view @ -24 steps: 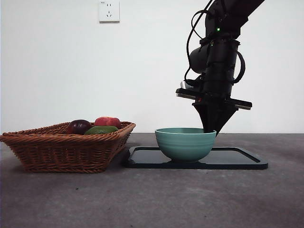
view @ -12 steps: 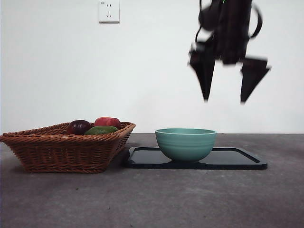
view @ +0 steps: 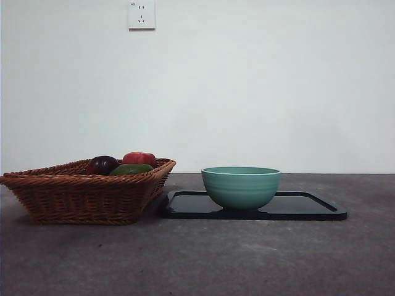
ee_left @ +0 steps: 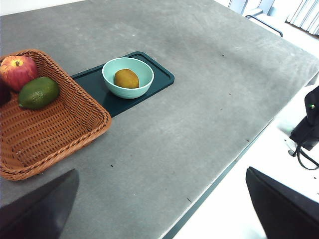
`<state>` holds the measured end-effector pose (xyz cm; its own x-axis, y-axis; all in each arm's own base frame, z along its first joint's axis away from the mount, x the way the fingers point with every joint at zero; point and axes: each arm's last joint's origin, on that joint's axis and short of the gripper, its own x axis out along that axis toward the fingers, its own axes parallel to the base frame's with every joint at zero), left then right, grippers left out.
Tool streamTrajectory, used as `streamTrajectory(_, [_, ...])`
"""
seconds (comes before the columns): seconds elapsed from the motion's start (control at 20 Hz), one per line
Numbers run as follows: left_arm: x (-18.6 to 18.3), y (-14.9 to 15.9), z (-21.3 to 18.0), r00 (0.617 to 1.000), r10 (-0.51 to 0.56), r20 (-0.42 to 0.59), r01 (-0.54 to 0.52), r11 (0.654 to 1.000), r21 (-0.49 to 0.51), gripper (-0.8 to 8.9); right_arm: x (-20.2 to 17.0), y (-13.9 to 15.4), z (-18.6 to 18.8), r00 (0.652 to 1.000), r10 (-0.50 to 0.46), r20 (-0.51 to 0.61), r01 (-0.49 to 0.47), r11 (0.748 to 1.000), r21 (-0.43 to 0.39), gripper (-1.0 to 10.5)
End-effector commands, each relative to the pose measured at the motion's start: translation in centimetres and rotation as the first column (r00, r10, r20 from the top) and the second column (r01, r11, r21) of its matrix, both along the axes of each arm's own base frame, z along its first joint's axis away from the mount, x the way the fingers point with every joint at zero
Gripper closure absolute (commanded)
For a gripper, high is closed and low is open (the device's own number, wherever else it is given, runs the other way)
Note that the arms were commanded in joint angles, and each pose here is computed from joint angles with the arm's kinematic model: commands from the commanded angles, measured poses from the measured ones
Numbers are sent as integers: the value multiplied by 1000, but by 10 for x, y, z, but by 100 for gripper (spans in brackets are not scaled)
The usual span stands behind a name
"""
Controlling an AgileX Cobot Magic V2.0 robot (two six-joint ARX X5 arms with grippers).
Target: Pick up the wifruite, put it on the bowl, pick up the plate, put it on desk
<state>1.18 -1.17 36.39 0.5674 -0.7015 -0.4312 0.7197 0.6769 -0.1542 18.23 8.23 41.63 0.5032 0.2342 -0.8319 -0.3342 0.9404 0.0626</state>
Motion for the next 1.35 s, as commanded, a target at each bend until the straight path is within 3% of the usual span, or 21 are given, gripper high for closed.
streamTrajectory(0.05, [0,1,3,1000,-10,16,11,1000,-10,252,-38,-11,-11,999,18,-27,-18,1000,0,398])
streamTrajectory(0.25, [0,1,3,1000,-10,16,11,1000,-11,252,-86,-28,-37,998,24,61,-31,992,118,398])
streamTrajectory(0.75, [0,1,3,1000,-11,17,11,1000,-10,252,-174,-76,-80,959,21,283,-90,968,232,398])
streamTrajectory(1.1, [0,0,4,1000,0,3,0,1000,-31,252,-186,-83,-81,944,12,329,-101,961,256,398])
streamTrajectory(1.35, [5,-6,13,997,78,-8,-78,985,-151,252,-186,-83,-81,945,8,328,-98,961,260,398])
